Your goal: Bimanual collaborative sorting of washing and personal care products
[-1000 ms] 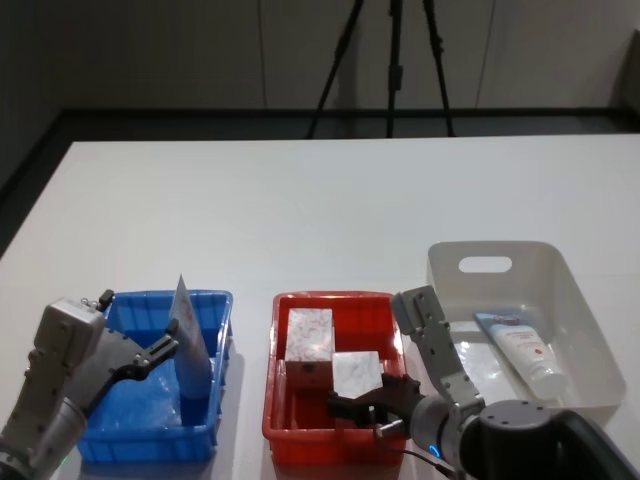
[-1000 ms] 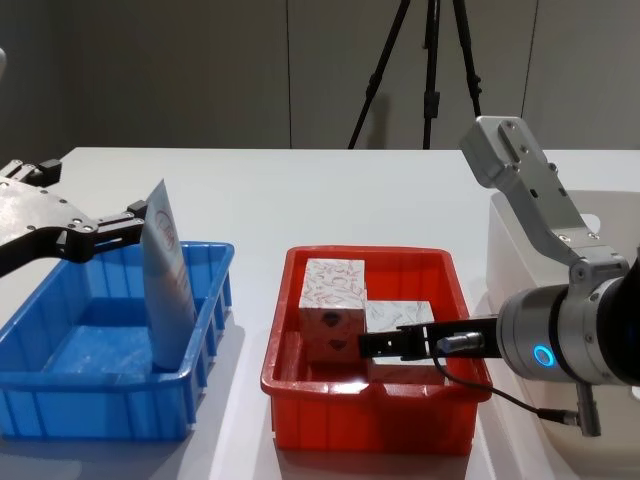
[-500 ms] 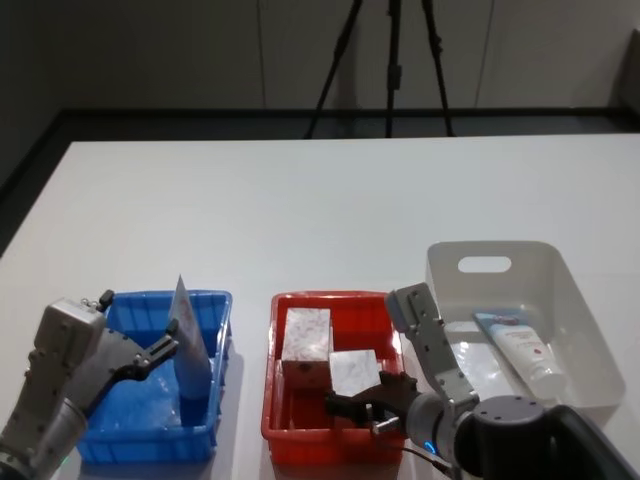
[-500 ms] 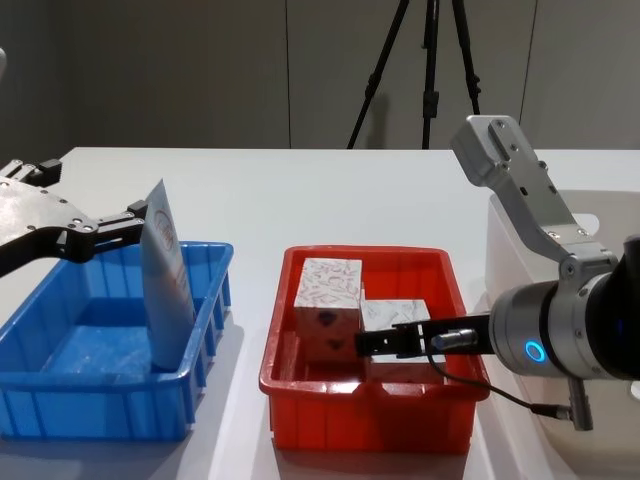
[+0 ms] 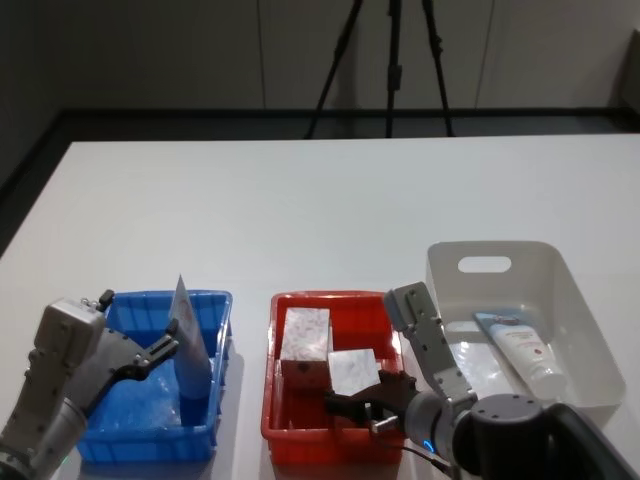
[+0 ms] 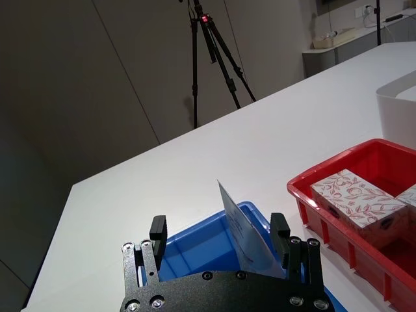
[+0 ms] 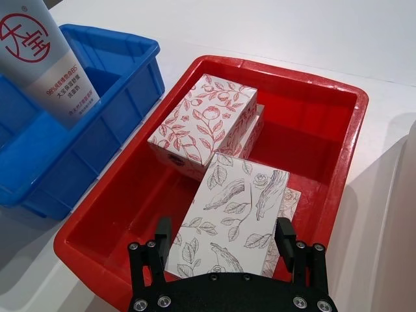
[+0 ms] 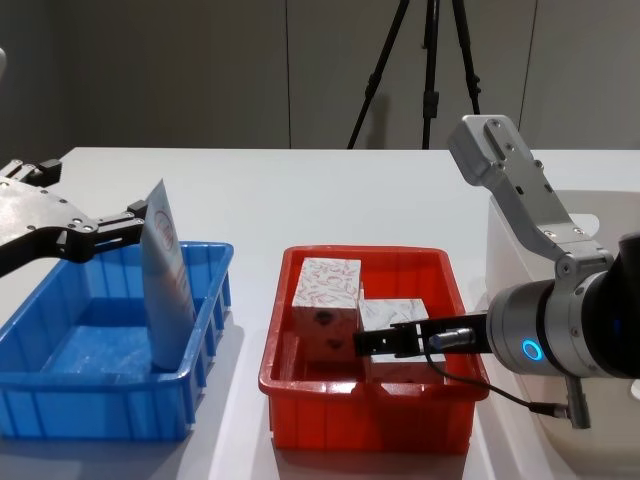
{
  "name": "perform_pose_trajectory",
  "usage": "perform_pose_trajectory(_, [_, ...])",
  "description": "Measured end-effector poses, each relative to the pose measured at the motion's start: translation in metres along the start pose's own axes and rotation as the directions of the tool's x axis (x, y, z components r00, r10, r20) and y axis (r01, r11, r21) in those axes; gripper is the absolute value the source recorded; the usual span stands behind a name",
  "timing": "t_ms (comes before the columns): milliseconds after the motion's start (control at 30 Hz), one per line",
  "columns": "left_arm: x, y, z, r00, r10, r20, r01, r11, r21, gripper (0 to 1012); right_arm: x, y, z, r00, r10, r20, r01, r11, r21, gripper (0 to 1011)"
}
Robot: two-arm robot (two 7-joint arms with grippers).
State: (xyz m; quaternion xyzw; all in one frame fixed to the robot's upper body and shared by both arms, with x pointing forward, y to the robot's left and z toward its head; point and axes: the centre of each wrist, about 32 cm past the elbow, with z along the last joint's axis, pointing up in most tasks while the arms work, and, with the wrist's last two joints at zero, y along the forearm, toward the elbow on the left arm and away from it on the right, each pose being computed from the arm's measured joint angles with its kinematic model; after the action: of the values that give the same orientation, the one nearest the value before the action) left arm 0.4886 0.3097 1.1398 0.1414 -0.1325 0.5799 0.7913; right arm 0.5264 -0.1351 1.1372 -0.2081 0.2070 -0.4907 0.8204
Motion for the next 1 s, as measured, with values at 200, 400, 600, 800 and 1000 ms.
perform_pose_trajectory(200, [0.0000, 0.0000, 0.0000, 1.0000, 0.000, 0.000, 0.000, 1.0000, 0.000, 1002, 0.0000, -0.0001, -0.0002, 1.000, 0.001, -0.001, -0.001, 1.000, 0.000, 1001])
perform_pose_trajectory(400, [0.0000, 0.0000, 0.0000, 1.0000, 0.000, 0.000, 0.000, 1.0000, 0.000, 1002, 0.0001, -0.0003, -0.0003, 1.000, 0.001, -0.001, -0.001, 1.000, 0.000, 927])
perform_pose_trajectory(600, [0.0000, 0.0000, 0.0000, 1.0000, 0.000, 0.000, 0.000, 1.0000, 0.000, 1002, 0.0001, -0.0004, -0.0004, 1.000, 0.001, -0.002, -0.001, 1.000, 0.000, 895])
perform_pose_trajectory(800, [0.0000, 0.0000, 0.0000, 1.0000, 0.000, 0.000, 0.000, 1.0000, 0.000, 1002, 0.0000, -0.0004, -0.0005, 1.000, 0.002, -0.002, -0.002, 1.000, 0.000, 874])
perform_pose_trajectory(1000, [0.0000, 0.0000, 0.0000, 1.0000, 0.000, 0.000, 0.000, 1.0000, 0.000, 1001, 0.0000, -0.0004, -0.0005, 1.000, 0.002, -0.003, -0.002, 1.000, 0.000, 860])
